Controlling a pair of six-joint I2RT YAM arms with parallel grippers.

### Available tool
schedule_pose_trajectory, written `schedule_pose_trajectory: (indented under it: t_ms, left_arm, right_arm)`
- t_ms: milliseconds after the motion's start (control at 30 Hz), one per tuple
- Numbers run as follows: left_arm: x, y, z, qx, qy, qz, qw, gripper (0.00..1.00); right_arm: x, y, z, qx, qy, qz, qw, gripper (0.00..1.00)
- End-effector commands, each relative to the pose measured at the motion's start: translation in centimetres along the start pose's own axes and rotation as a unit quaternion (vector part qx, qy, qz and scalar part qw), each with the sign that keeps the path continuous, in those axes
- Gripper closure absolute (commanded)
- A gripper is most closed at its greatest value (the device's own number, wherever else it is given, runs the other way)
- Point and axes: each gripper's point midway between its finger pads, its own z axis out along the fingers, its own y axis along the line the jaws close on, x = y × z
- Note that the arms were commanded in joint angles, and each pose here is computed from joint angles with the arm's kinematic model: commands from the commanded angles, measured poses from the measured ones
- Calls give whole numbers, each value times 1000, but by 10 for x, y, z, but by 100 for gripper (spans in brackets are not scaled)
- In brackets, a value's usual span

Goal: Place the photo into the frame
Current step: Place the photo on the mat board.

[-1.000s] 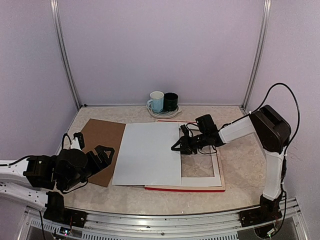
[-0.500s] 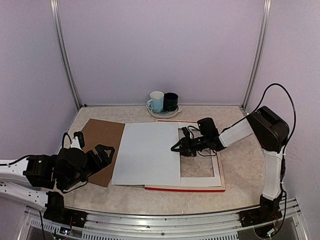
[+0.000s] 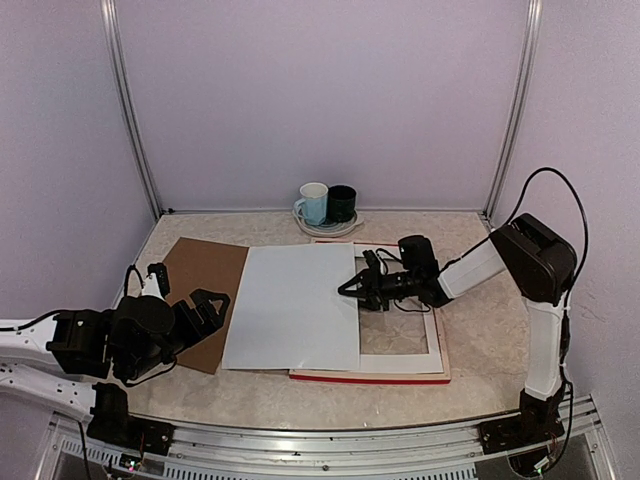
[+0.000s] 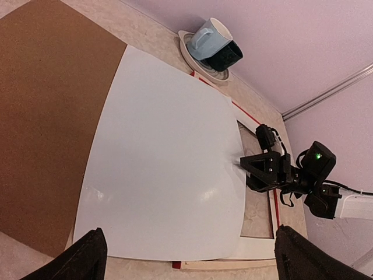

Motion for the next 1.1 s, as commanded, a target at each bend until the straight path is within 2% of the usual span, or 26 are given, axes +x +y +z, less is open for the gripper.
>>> schedule_pose_trajectory:
  t_ms: [0, 400, 733, 867, 1067]
  left_arm:
    - [0, -6, -2, 12, 2, -1, 1000, 1]
    - [5, -3, 1, 8, 5, 1, 1000, 1]
    - [6, -2, 2, 9, 7, 0, 1000, 1]
    - [7, -2, 2, 9, 9, 0, 1000, 1]
    - [6, -2, 1, 10, 8, 0, 1000, 1]
  right_arm:
    - [-1, -10, 3, -4, -1, 10, 1000, 65]
    - [0, -15, 16, -2, 4, 17, 1000, 59]
    - [1, -15, 21, -15, 2, 26, 1000, 62]
    - [1, -14, 22, -18, 2, 25, 1000, 70]
    - [1, -9, 19, -13, 2, 15, 1000, 93]
